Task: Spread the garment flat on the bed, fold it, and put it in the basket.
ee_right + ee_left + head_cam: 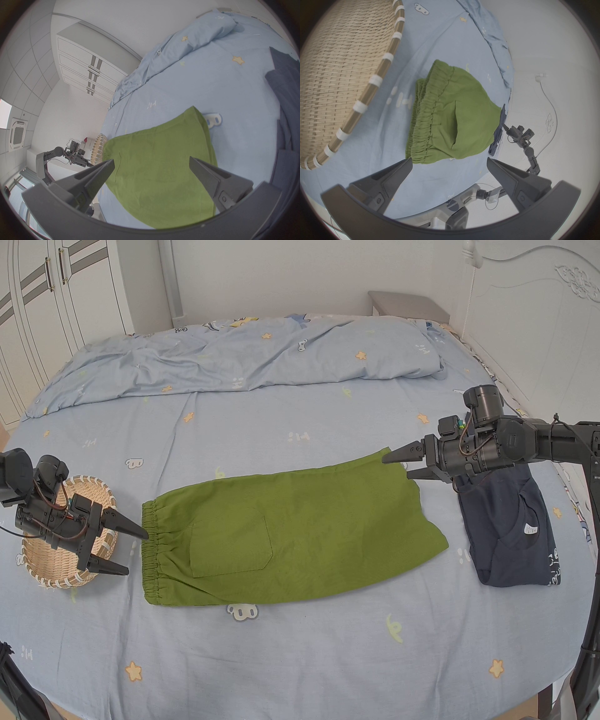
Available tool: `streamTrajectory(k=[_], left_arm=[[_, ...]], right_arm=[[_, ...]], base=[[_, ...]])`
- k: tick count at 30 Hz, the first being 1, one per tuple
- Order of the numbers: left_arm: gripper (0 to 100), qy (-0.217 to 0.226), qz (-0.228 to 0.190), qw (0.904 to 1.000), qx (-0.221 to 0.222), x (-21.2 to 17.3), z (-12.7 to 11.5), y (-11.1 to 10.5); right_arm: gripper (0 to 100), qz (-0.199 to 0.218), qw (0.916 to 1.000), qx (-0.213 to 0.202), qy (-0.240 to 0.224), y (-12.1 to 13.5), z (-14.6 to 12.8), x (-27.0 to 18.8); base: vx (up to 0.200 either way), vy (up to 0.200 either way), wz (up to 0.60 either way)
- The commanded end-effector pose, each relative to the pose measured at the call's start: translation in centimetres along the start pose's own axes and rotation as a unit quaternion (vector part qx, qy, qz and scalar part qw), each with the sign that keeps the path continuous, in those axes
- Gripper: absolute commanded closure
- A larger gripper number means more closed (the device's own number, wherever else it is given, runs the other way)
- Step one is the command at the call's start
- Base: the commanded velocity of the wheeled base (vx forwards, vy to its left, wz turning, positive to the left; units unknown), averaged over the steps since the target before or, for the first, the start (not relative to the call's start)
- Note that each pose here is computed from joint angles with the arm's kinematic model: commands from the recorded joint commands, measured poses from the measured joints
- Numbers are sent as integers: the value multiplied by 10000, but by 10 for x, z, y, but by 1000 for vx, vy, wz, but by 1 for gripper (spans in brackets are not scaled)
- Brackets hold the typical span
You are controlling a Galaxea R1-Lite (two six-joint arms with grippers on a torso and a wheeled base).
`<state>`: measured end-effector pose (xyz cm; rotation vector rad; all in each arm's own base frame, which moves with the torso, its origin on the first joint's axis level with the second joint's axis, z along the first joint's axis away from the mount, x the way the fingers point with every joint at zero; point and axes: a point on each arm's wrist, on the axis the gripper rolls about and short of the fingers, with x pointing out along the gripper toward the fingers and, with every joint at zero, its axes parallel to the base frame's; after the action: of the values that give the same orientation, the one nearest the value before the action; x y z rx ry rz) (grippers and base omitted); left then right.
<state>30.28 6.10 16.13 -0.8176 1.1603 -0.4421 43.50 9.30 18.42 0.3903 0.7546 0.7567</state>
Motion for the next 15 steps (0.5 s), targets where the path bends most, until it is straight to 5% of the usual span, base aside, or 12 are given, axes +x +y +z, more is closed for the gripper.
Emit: streamTrajectory(k=[1, 5, 15], left_arm=[[0, 76, 39, 9996, 270, 6, -21, 10], [0, -144, 43, 9971, 748, 18, -34, 25], [0, -293, 34, 9949, 963, 34, -34, 38]], right_arm=[[0, -46, 10000, 70, -5, 15, -10, -29], [0, -83, 9998, 168, -22, 26, -36, -56], [0, 181, 9994, 54, -276, 38, -77, -79]], base=[[0, 0, 0], [0, 0, 0], [0, 0, 0]])
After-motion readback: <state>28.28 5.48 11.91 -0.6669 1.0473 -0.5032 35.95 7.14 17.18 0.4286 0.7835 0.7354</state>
